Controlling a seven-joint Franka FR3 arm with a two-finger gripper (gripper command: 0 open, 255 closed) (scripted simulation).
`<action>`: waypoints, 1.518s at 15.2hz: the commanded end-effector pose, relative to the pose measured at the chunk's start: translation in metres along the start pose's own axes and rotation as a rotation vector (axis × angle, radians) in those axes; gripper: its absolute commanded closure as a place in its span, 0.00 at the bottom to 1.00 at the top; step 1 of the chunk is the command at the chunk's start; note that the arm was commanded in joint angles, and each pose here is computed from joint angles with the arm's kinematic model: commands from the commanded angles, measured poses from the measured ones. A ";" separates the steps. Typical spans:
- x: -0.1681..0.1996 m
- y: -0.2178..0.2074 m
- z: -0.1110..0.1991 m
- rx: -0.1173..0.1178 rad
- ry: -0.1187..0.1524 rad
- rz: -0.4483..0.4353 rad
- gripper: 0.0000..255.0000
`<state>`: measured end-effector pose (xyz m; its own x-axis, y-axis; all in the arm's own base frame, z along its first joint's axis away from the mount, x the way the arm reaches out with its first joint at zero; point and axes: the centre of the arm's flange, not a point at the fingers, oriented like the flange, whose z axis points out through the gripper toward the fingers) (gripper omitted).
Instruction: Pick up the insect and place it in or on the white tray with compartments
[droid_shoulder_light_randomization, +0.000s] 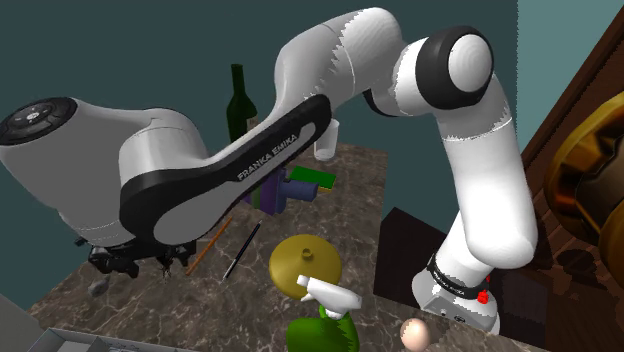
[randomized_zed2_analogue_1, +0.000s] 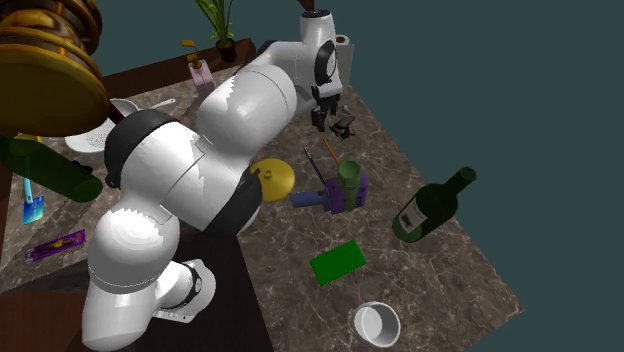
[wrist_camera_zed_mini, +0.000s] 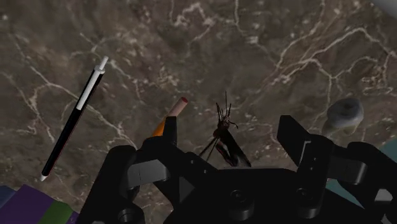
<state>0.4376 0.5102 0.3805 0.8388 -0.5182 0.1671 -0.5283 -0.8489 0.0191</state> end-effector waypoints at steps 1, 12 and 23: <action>0.012 0.002 0.001 0.015 -0.046 0.044 0.00; 0.010 0.001 0.036 0.015 -0.046 0.044 0.00; 0.010 0.000 0.037 0.015 -0.046 0.044 1.00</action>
<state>0.4506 0.5013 0.3470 0.8202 -0.5588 0.1224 -0.5627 -0.8267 -0.0037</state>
